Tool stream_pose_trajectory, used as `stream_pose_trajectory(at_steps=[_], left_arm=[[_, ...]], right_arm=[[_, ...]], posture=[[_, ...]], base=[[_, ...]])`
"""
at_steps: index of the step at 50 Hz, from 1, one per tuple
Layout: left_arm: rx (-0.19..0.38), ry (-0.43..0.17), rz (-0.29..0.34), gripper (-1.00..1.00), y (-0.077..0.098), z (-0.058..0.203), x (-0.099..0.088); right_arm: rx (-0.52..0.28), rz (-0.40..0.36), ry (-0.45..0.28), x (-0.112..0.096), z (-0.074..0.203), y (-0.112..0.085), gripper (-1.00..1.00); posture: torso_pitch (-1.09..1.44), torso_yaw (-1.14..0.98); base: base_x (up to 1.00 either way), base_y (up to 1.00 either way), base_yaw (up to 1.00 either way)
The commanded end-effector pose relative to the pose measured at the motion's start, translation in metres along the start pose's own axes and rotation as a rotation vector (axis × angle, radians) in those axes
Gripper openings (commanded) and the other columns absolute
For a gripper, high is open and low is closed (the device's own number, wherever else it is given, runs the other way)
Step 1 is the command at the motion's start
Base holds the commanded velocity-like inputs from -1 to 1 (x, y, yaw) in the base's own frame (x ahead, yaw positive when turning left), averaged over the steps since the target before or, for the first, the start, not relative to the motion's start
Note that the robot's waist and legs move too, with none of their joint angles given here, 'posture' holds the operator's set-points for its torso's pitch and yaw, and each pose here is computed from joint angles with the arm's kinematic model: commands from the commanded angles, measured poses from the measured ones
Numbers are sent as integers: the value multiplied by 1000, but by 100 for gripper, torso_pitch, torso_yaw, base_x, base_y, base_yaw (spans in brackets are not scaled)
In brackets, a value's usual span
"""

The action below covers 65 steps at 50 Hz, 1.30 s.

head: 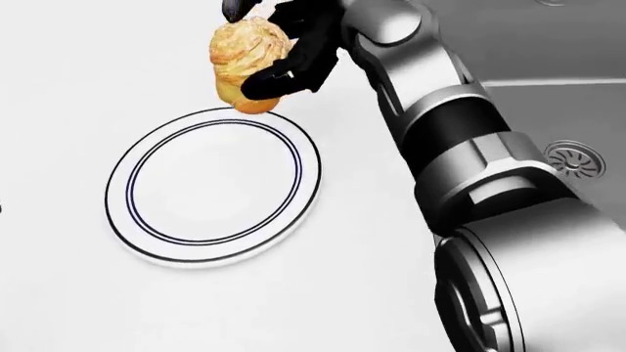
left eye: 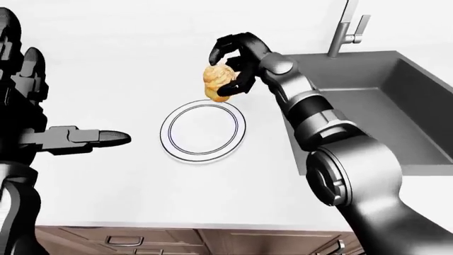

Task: Place the pastries on the plates.

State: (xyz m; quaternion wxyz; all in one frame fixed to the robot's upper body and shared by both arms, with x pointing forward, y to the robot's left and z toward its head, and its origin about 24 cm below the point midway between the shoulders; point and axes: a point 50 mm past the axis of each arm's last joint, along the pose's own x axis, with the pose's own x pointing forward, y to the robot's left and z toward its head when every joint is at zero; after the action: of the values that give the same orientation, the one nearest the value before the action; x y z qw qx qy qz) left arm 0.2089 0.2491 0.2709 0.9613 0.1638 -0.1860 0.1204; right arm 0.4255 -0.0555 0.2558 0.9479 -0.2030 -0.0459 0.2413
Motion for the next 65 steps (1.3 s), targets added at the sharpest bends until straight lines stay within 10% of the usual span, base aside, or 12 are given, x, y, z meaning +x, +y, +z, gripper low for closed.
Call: stream_pose_trajectory(at_steps=[1,36,43,65], left_arm=[[21,-66,19,100,3,10,-1],[27,-66,18,100,3,11,-1],[29,-64,20,100,3,10,-2],[37,-56,30,100,6,8,-5]], right_arm=[[-29,1,-118,-1,34,-7,-100],[-30,364,-98,2,18,38,-100],[-56,363,-95,2,16,40,-52],[-83,366,-87,3,11,46,11]], posture=[[0,0],[0,0],[0,0],[0,0]], base=[[0,0,0],[0,0,0],[0,0,0],[0,0,0]])
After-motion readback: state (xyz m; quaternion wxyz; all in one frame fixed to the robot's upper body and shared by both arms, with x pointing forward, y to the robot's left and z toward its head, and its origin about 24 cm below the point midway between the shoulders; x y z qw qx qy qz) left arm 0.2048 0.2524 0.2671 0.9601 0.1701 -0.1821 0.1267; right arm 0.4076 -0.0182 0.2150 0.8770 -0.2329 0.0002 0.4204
